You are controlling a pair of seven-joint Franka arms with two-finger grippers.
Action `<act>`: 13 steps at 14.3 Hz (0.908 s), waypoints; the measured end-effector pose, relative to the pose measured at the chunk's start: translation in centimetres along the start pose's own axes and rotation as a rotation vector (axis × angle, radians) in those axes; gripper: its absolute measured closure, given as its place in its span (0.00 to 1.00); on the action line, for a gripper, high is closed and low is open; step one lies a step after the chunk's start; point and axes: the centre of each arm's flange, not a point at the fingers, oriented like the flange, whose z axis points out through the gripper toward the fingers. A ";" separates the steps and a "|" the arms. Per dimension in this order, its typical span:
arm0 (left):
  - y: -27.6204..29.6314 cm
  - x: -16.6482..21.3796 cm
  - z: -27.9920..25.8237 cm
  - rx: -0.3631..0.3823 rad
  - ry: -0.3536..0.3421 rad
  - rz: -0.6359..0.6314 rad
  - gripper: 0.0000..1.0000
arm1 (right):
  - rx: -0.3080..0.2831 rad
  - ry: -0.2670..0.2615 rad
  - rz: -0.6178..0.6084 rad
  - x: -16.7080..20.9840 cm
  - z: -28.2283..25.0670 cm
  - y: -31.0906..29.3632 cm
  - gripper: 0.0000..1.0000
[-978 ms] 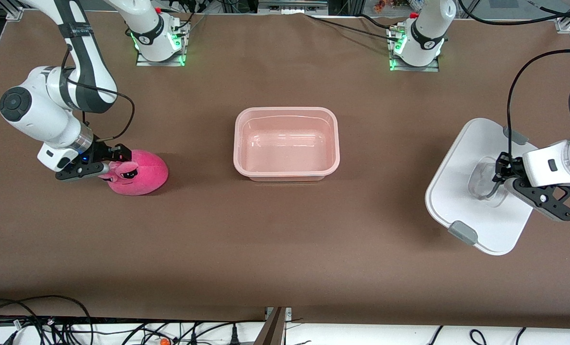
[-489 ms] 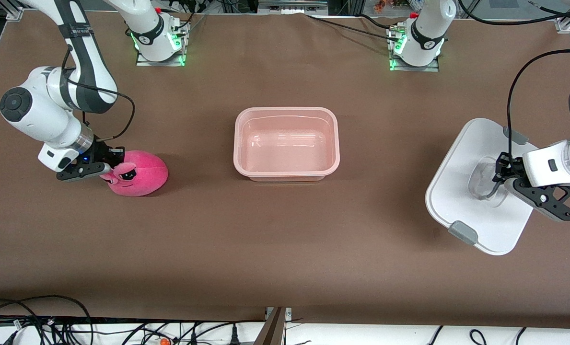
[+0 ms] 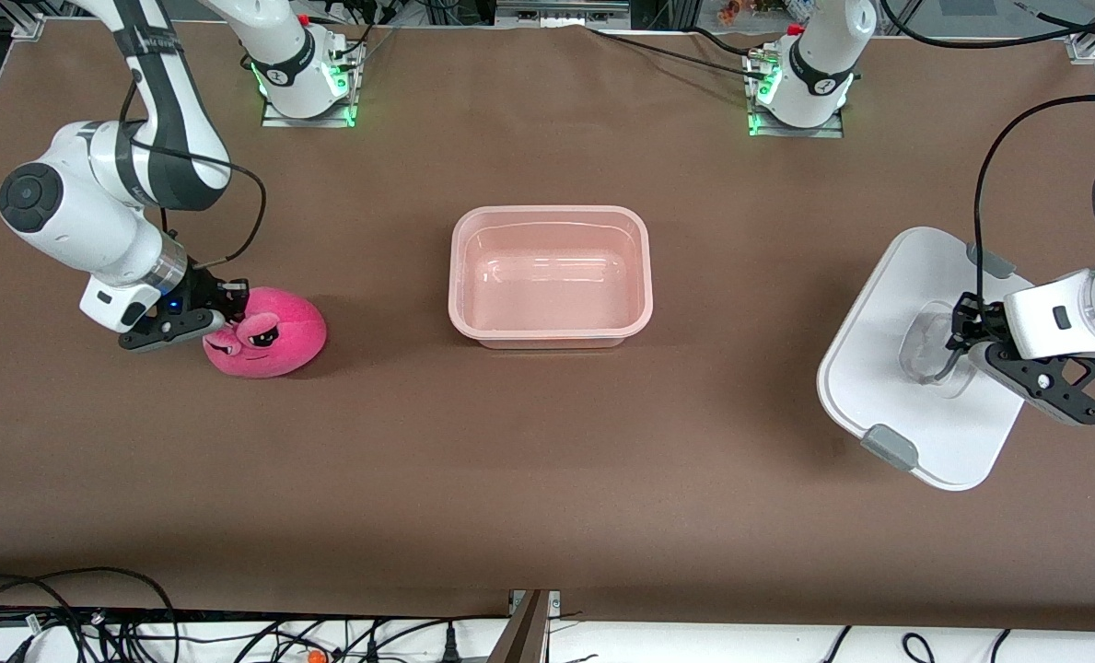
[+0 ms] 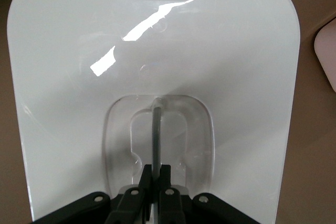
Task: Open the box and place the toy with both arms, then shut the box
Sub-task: 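Lift the toy and carry it over the box with the right gripper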
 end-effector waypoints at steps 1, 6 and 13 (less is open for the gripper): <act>0.0 0.0 0.0 0.000 0.000 0.000 0.93 | 0.012 -0.015 -0.019 0.7 -1.8 -0.9 0.95; 0.0 0.0 0.0 0.000 0.000 0.000 0.93 | 0.042 -0.029 -0.176 4.2 -11.1 -8.9 0.95; 0.9 0.6 0.0 0.000 0.001 0.018 0.93 | -0.145 -0.188 -0.608 3.4 -13.9 -32.9 0.95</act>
